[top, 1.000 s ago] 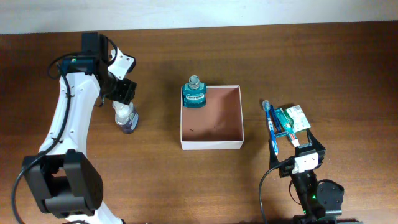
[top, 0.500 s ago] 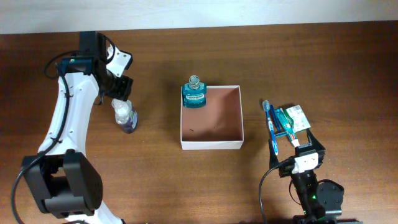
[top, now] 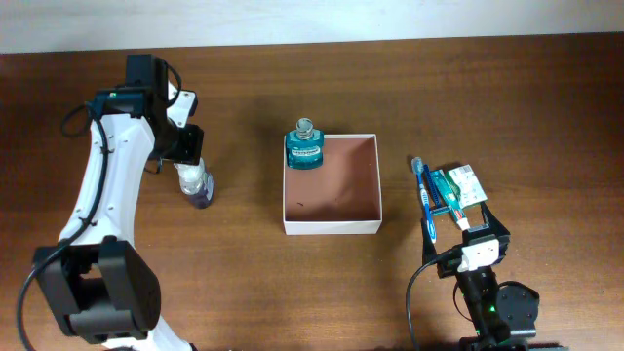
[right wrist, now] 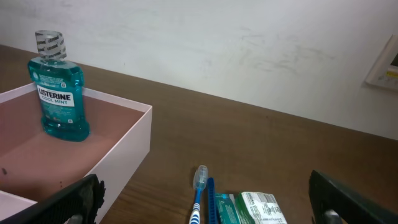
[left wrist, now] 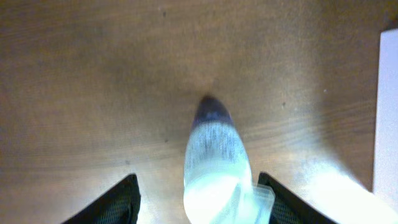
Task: Pack container
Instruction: 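Close the left gripper around the soap bottle's pump head, then lift the soap bottle with the left gripper and carry it into the box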
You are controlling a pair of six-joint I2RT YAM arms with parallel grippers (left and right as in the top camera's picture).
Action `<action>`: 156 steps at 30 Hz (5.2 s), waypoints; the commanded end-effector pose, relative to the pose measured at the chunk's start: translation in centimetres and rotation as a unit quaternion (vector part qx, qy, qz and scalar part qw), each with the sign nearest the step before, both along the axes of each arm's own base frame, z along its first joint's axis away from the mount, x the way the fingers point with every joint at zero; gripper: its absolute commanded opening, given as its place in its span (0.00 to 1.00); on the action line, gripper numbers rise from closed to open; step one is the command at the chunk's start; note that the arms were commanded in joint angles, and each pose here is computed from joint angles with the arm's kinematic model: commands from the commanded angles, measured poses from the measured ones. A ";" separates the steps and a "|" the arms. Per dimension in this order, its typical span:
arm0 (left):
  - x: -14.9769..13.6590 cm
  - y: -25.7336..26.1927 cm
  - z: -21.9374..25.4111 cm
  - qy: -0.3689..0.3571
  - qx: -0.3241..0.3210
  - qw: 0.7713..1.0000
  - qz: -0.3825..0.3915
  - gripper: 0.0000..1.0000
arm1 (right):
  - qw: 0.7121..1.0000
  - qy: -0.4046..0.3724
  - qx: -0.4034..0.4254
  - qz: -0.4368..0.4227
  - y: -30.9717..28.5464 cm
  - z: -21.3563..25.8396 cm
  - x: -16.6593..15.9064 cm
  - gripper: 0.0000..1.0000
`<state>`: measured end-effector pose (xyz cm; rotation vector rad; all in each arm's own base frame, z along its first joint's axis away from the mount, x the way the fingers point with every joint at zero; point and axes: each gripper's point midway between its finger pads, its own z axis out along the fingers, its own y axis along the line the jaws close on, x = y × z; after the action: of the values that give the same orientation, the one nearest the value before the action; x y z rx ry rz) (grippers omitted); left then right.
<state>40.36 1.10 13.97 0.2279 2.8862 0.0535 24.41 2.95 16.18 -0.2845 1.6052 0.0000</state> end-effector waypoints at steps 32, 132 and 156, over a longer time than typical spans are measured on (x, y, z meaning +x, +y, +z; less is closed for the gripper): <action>-1.6 -0.4 -0.6 -0.007 -0.032 0.998 0.059 0.80 | 1.000 0.001 0.001 -0.007 -0.3 -0.2 0.0 0.98; -2.0 -1.5 4.6 -0.211 -0.074 0.973 0.061 0.29 | 1.000 0.001 0.001 -0.007 -0.3 -0.2 0.0 0.98; -5.9 -14.1 14.0 -0.317 -0.193 0.925 -0.082 0.29 | 1.000 0.001 0.001 -0.007 -0.3 -0.2 0.0 0.98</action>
<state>34.30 -11.55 26.51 0.3120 2.2171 -0.3333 24.41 2.95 16.18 -0.2848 1.6052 -0.0003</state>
